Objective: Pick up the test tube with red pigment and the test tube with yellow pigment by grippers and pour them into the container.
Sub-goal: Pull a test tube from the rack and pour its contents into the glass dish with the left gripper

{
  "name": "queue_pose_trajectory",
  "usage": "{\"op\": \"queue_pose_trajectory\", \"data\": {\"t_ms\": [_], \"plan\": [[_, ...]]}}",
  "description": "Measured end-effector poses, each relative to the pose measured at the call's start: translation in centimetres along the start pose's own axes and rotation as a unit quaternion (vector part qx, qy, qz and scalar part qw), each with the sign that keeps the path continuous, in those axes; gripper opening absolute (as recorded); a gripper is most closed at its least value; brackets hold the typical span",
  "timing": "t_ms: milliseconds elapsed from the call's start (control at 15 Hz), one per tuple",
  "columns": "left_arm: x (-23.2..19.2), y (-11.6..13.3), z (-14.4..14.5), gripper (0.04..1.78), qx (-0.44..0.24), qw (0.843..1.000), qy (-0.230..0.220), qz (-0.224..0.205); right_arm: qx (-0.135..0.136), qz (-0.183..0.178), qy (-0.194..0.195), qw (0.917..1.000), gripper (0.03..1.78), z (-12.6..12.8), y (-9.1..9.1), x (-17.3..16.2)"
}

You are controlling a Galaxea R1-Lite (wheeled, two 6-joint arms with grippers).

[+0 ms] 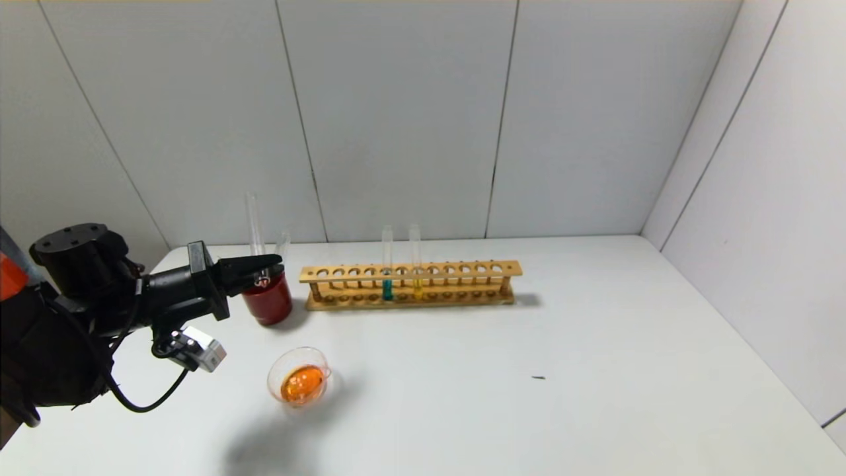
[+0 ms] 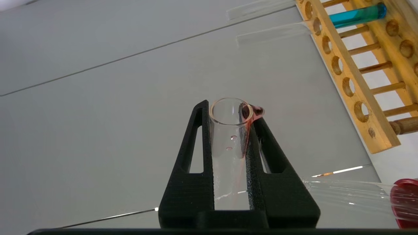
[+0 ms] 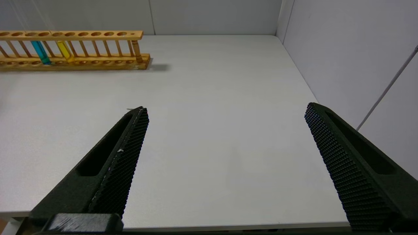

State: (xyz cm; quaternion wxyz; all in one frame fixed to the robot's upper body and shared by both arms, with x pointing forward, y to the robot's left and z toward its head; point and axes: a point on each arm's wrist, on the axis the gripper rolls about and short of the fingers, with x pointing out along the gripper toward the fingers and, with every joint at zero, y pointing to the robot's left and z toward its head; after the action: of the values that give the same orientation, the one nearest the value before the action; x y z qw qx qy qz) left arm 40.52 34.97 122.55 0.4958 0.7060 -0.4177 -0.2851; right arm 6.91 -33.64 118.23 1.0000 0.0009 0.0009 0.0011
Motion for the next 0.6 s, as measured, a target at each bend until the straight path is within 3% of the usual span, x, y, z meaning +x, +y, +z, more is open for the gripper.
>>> {"op": "queue_pose_trajectory", "data": {"t_ms": [267, 600], "plan": [[-0.1, 0.0, -0.1, 0.32, -0.01, 1.0, 0.018, -0.005, 0.0, 0.0, 0.0, 1.0, 1.75, 0.0, 0.0, 0.0], [-0.4, 2.2, -0.6, 0.32, -0.066, 0.989, 0.132, 0.007, 0.0, 0.0, 0.0, 1.0, 1.75, 0.0, 0.0, 0.0]]}}
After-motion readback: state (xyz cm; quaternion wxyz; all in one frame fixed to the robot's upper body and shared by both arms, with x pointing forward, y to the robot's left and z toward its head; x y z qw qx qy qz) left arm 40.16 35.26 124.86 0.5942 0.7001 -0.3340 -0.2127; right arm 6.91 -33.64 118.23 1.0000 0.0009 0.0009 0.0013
